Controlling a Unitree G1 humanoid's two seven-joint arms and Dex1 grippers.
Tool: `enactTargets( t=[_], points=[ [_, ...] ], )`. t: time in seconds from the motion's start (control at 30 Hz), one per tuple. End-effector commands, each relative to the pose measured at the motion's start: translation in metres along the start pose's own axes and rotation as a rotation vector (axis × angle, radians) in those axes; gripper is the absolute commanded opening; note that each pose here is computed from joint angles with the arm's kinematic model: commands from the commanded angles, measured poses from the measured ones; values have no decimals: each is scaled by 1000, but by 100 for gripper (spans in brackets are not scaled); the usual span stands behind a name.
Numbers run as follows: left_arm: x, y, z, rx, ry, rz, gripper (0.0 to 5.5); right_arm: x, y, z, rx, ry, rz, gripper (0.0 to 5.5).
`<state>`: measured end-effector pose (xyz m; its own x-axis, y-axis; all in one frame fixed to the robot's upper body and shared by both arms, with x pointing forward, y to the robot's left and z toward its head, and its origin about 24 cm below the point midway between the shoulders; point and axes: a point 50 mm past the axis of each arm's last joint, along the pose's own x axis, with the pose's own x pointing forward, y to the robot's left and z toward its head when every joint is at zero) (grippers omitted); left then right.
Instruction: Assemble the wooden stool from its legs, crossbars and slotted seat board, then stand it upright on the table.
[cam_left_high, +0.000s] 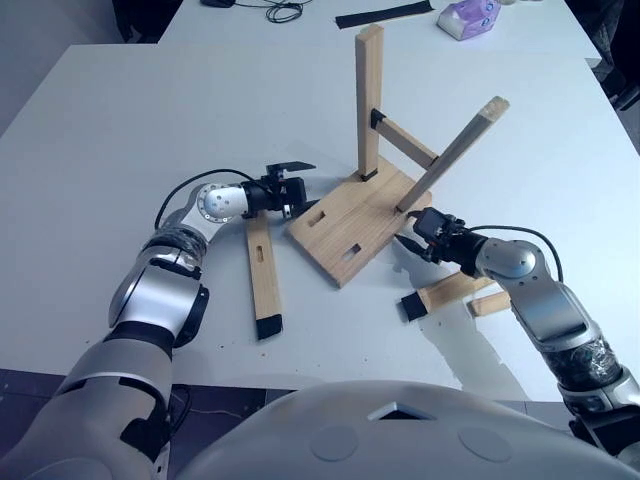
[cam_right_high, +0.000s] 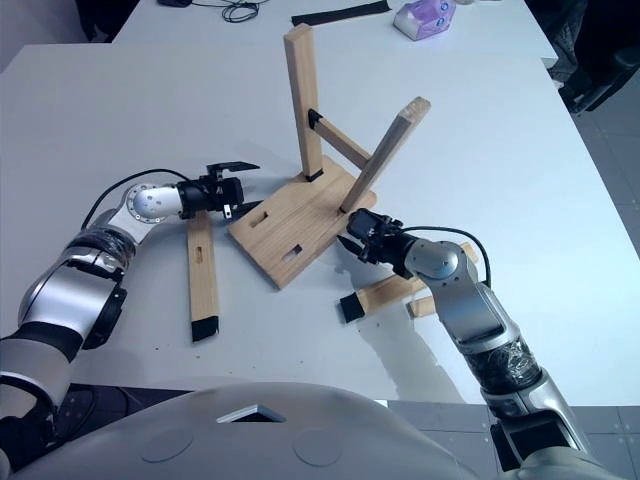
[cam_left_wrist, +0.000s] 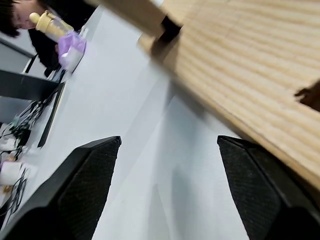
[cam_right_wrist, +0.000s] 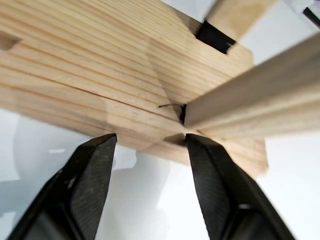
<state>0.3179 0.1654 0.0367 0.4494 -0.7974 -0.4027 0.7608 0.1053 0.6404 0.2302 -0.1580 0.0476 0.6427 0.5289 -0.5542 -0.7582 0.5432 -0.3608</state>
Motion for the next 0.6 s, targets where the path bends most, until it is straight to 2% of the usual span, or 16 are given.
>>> enactTargets(
  t=[0.03,0.33,0.6],
  points=[
    [12,-37,7,-29,-80,-164,360,10,-3,-6,-37,21,-29,257],
    [17,-45,35,-28,-226,-203,360,23,-15,-5,-103,1,-85,257],
    [7,-22,26,-42,-149,-134,360,21,3,-6,-108,-8,-34,257]
  ],
)
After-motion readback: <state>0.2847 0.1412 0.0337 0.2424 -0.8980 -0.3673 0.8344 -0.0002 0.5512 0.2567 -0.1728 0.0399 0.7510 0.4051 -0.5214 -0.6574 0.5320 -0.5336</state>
